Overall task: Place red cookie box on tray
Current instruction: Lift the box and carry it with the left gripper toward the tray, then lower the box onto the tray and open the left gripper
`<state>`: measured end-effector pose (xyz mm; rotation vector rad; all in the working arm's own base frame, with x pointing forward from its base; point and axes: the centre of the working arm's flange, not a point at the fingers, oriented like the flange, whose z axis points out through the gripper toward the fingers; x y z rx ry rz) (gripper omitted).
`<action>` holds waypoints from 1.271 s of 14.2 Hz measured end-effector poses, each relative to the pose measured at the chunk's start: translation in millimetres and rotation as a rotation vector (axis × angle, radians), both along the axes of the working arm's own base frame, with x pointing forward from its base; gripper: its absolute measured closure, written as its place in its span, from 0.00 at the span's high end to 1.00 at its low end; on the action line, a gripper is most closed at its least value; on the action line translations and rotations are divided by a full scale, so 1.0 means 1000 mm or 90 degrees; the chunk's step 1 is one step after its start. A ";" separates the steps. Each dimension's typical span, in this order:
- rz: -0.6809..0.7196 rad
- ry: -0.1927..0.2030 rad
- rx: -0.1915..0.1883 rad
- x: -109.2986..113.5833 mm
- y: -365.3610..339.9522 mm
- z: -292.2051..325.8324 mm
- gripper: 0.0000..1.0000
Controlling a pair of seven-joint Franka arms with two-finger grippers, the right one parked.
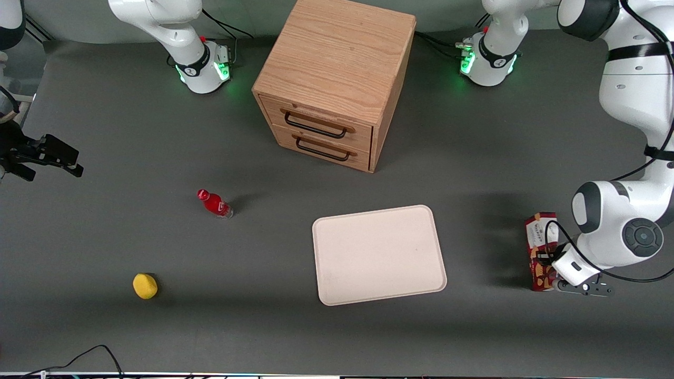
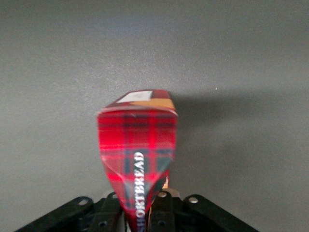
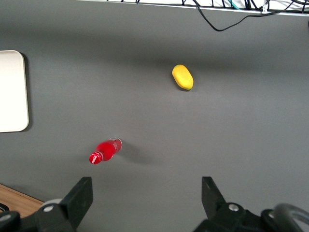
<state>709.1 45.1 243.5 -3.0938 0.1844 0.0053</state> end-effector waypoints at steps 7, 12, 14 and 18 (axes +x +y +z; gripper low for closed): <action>0.066 0.055 0.038 -0.011 -0.085 0.178 0.10; 0.156 0.048 0.055 -0.031 -0.232 0.170 0.10; 0.179 0.022 0.038 -0.025 -0.270 0.131 0.10; 0.202 0.006 0.012 -0.018 -0.310 0.048 0.10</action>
